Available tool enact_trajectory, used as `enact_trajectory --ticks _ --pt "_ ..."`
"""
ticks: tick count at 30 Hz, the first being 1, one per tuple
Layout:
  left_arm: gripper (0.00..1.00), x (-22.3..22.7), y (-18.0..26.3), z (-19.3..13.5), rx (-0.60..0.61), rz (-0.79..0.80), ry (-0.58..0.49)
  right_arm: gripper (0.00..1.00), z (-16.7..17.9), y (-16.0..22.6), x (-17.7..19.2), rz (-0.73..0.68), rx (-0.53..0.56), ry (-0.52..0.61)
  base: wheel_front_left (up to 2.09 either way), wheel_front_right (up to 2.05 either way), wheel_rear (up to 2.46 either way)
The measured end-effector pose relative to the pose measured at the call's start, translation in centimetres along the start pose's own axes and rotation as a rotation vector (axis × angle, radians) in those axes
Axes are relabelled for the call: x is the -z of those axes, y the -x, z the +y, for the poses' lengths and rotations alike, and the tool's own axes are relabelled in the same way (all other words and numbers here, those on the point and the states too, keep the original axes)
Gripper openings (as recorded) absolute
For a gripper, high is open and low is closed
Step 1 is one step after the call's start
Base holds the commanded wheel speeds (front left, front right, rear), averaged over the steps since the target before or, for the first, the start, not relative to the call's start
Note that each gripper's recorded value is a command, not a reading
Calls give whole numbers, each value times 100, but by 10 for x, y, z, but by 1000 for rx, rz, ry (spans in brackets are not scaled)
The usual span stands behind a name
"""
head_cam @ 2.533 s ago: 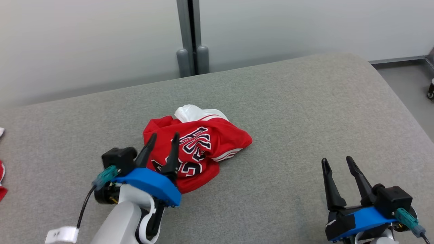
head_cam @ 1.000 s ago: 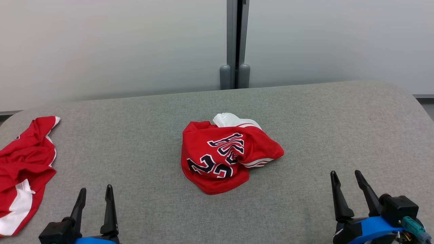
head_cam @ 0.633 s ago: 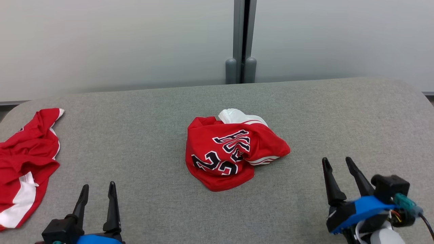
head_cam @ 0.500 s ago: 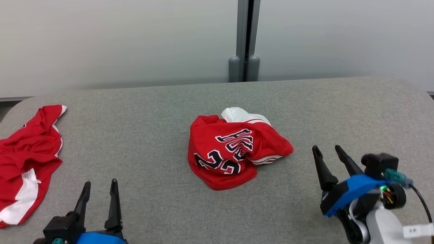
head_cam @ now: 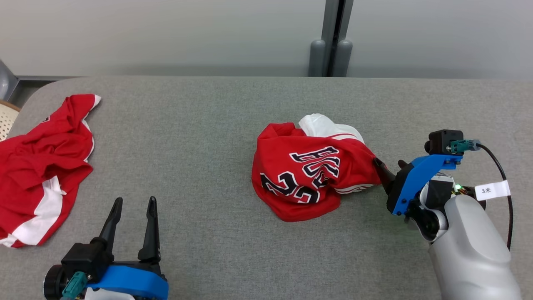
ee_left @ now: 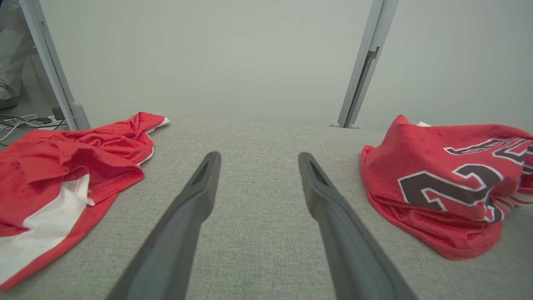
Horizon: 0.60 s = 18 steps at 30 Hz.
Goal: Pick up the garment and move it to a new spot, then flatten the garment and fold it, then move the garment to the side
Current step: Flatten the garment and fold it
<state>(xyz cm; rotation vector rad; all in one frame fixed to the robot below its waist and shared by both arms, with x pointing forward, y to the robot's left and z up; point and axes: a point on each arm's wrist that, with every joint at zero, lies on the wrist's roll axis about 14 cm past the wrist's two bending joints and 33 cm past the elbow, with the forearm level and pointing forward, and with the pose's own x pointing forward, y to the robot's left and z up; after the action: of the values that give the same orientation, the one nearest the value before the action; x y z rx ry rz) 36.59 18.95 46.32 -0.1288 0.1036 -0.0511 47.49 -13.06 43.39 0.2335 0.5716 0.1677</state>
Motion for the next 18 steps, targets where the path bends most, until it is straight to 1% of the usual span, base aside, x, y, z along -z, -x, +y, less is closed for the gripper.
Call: enact_trajectory --ticks 7,9,11,12,15,18 --pt "100 4 -8 5 -7 15 -9 100 4 -28 44 179 1 20 0 0 0" --pt "100 3 -10 6 -12 11 -5 100 7 -33 51 205 -4 32 0 0 0" --pt "100 3 -12 7 -16 9 -5 28 11 -37 54 227 -12 58 0 0 0" --pt "100 2 -13 7 -17 7 -5 0 11 -38 54 227 -15 63 0 0 0" --pt "100 1 -14 6 -14 1 -5 0 18 -39 53 216 -33 80 0 0 0" --pt "100 0 -14 5 -12 -2 -5 0 23 -36 42 158 -45 102 0 0 0"
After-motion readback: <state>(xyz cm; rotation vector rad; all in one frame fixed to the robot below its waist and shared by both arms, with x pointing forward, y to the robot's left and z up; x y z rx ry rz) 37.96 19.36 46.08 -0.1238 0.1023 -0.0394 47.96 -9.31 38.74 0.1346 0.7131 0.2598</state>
